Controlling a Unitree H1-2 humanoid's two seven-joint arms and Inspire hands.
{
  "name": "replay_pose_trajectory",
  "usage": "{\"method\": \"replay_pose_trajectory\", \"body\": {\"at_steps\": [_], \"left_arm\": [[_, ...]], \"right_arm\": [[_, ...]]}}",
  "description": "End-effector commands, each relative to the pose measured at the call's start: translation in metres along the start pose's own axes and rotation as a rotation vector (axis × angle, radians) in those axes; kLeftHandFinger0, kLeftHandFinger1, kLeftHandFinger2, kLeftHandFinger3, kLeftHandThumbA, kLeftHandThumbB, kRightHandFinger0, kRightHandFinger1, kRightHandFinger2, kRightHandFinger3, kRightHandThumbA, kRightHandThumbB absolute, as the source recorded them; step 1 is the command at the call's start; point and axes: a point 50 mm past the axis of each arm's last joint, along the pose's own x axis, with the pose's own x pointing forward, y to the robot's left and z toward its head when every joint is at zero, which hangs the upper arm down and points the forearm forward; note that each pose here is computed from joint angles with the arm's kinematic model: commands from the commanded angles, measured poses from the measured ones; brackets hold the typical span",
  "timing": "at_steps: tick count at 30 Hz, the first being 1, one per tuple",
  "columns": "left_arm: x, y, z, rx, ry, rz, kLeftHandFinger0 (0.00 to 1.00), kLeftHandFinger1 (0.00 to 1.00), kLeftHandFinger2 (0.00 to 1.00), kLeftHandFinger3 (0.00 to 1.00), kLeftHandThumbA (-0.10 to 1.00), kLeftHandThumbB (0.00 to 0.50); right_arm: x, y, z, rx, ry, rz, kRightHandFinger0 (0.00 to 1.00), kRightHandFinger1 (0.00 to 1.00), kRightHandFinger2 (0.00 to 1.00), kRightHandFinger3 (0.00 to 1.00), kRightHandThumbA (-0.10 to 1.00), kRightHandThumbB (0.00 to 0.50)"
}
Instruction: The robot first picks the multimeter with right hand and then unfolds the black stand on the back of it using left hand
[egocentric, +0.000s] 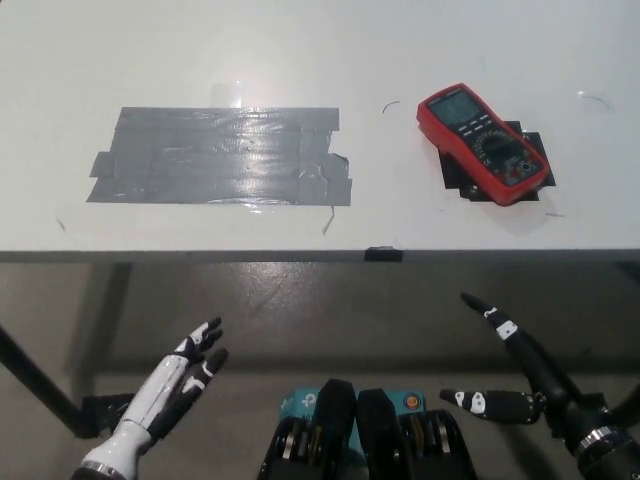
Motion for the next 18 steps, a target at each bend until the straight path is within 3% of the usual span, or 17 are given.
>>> {"method": "replay_pose_trajectory", "body": {"at_steps": [1,11,18], "left_arm": [[-0.0017,0.0111,0.0078,-0.063,-0.133,0.11,1.0,1.0,1.0,1.0,1.0,0.283],[-0.0016,0.0121,0.008,-0.042,-0.155,0.121,1.0,1.0,1.0,1.0,1.0,0.318],[-0.0021,0.0126,0.0084,-0.022,-0.156,0.122,1.0,1.0,1.0,1.0,1.0,0.31]], "right_arm": [[0.004,-0.0092,0.0144,0.018,-0.11,-0.063,1.0,1.0,1.0,1.0,0.9,0.325],[0.0048,-0.011,0.0135,0.05,-0.131,-0.107,1.0,1.0,1.0,1.0,0.91,0.35],[0.005,-0.0107,0.0126,0.054,-0.138,-0.11,1.0,1.0,1.0,1.0,0.92,0.357]]}}
